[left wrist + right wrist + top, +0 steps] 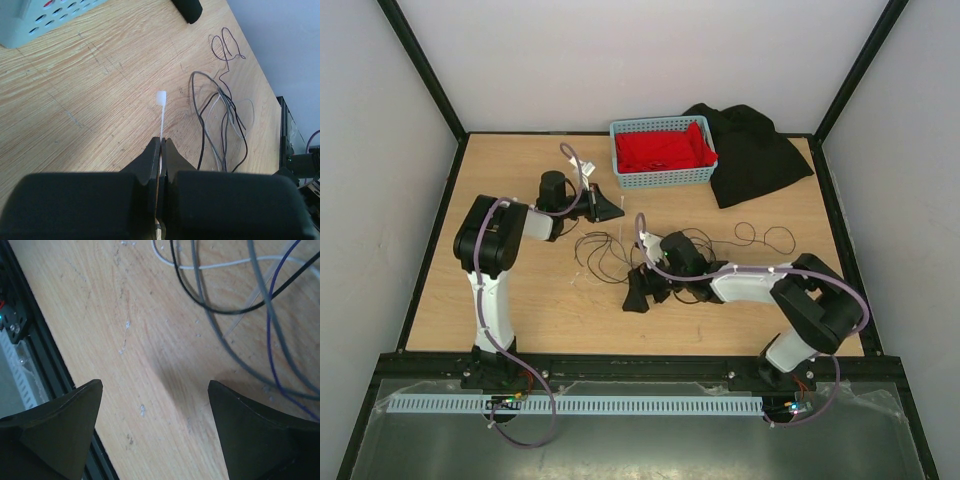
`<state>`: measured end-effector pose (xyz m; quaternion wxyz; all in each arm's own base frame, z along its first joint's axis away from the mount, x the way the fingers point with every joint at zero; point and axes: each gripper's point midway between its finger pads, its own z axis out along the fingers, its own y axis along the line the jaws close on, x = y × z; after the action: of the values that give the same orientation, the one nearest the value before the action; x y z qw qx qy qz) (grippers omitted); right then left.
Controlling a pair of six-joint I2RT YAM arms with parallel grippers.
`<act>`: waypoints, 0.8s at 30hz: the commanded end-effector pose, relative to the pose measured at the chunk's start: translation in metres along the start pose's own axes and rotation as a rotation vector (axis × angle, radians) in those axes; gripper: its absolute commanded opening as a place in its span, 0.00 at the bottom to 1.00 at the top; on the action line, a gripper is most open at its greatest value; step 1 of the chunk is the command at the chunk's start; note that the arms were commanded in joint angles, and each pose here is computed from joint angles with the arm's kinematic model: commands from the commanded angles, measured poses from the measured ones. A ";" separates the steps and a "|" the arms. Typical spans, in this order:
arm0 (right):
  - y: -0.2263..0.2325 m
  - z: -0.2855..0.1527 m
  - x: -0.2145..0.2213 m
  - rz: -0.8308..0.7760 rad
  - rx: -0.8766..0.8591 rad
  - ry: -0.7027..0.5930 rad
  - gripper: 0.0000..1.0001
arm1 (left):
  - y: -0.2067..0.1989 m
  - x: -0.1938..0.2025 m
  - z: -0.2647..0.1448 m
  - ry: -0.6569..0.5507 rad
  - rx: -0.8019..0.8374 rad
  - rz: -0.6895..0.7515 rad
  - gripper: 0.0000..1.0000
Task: Zip-tie the wires
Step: Adjust the cable at the center of the board.
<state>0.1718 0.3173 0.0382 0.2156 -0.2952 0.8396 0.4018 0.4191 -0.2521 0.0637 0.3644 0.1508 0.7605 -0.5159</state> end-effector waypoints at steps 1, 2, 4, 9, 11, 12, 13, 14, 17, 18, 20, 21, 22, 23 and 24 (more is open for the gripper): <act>-0.021 0.011 0.001 -0.028 0.089 0.033 0.98 | -0.021 -0.014 -0.003 -0.017 0.056 0.079 0.00; -0.026 0.013 -0.002 -0.044 0.111 0.038 0.99 | -0.021 -0.014 -0.003 -0.016 0.059 0.081 0.00; -0.034 0.015 -0.011 -0.082 0.150 0.037 0.99 | -0.023 -0.013 -0.004 -0.011 0.063 0.085 0.00; -0.048 0.026 -0.027 -0.116 0.167 0.055 1.00 | -0.025 -0.008 -0.003 0.003 0.070 0.085 0.00; -0.050 0.030 -0.034 -0.127 0.162 0.061 1.00 | -0.025 -0.005 -0.001 0.012 0.073 0.085 0.00; -0.050 0.032 -0.036 -0.131 0.157 0.064 1.00 | -0.026 -0.004 -0.001 0.015 0.074 0.088 0.00; -0.050 0.034 -0.038 -0.134 0.152 0.068 1.00 | -0.026 -0.002 0.000 0.018 0.074 0.087 0.00; -0.049 0.036 -0.039 -0.138 0.146 0.072 1.00 | -0.026 -0.001 0.000 0.022 0.075 0.085 0.00; -0.052 0.039 -0.045 -0.152 0.155 0.075 1.00 | -0.028 0.003 0.002 0.032 0.083 0.082 0.00; -0.054 0.039 -0.047 -0.155 0.164 0.072 0.99 | -0.028 0.004 0.002 0.034 0.084 0.080 0.00; -0.057 0.040 -0.052 -0.162 0.169 0.066 1.00 | -0.030 0.006 0.003 0.039 0.086 0.078 0.00; -0.058 0.041 -0.053 -0.162 0.169 0.064 1.00 | -0.031 0.007 0.003 0.041 0.087 0.074 0.00; -0.058 0.043 -0.055 -0.165 0.166 0.062 1.00 | -0.031 0.008 0.003 0.042 0.086 0.076 0.00; -0.058 0.044 -0.057 -0.167 0.164 0.059 1.00 | -0.032 0.009 0.002 0.043 0.086 0.073 0.00; -0.058 0.045 -0.058 -0.168 0.163 0.057 1.00 | -0.033 0.010 0.002 0.045 0.084 0.069 0.00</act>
<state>0.2589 0.3523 0.0328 0.2729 -0.3537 0.8331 0.3260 0.4016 -0.2664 0.0635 0.3479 0.1809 0.7543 -0.5266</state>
